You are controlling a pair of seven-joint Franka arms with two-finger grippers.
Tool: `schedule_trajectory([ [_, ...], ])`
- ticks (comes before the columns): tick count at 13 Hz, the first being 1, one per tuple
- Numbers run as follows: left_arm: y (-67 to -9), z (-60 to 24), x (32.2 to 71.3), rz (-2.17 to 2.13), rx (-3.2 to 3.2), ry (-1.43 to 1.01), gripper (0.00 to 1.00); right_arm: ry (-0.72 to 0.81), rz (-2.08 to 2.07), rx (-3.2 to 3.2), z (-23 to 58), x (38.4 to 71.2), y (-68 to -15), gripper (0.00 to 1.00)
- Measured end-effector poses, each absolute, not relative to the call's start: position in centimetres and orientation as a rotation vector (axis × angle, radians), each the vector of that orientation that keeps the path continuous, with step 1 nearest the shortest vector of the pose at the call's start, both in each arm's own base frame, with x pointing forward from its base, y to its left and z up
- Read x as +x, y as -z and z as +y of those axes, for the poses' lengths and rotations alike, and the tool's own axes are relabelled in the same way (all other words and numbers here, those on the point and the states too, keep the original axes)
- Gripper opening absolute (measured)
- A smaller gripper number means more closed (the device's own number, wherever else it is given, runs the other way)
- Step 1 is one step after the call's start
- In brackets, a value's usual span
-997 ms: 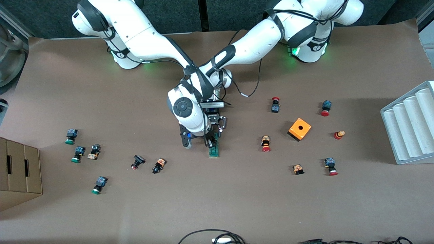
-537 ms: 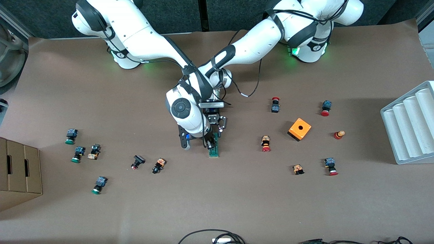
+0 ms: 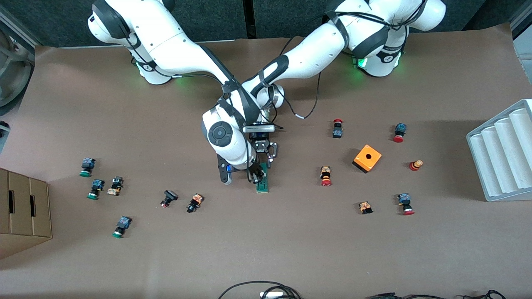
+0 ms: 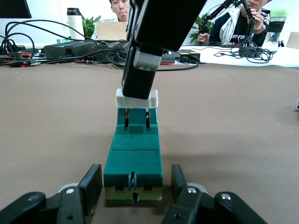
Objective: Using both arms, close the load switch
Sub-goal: 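Press the white lever down with the right gripper, then push the white lever along the switch body with the right gripper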
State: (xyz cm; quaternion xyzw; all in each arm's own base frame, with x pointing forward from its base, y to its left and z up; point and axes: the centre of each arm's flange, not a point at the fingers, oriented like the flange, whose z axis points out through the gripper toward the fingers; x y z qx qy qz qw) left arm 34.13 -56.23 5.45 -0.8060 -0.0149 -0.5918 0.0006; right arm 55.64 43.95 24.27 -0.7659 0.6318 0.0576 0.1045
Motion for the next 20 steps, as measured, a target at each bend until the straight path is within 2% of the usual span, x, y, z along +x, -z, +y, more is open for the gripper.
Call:
schedule_trajectory([
  [5,-5.5,-56.2,34.1,-0.047,-2.531,1.858,0.67,-0.167,1.863,-2.251,43.8,56.0,-24.6,0.17],
  [20,-5.5,-56.2,34.1,-0.047,-2.531,1.858,0.67,-0.158,1.885,-2.227,43.0,58.4,-24.5,0.17],
])
